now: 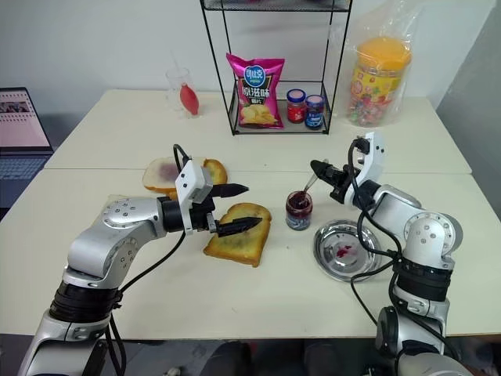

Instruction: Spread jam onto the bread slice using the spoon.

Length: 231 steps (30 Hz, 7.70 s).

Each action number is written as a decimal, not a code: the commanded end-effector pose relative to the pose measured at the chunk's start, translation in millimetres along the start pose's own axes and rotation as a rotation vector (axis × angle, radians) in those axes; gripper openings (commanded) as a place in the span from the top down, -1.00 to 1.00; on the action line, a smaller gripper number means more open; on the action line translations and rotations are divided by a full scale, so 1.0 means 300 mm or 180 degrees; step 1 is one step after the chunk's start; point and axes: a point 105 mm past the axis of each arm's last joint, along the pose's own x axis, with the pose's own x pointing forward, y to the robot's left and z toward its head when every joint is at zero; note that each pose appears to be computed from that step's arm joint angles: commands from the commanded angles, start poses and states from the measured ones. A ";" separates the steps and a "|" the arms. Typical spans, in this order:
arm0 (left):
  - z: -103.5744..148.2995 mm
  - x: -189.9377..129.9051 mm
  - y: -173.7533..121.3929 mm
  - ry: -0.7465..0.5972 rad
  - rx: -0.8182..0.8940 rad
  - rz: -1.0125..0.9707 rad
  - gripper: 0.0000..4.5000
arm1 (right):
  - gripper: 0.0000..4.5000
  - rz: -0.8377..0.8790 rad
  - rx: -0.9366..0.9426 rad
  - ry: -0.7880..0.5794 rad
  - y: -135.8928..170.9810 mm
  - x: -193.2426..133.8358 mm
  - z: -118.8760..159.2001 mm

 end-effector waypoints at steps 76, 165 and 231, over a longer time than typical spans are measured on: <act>-0.147 -0.400 -0.153 0.0122 -0.0768 0.0917 -1.00 | 0.98 0.2004 -0.2242 -0.0019 0.458 0.145 -0.216; -0.240 -0.330 -0.336 -0.0314 -0.0621 0.1652 -1.00 | 0.98 0.1675 -0.1007 0.0639 0.347 0.228 -0.198; -0.216 -0.318 -0.333 -0.0242 -0.0598 0.1592 -1.00 | 0.98 0.1404 -0.1710 0.0469 0.318 0.332 -0.217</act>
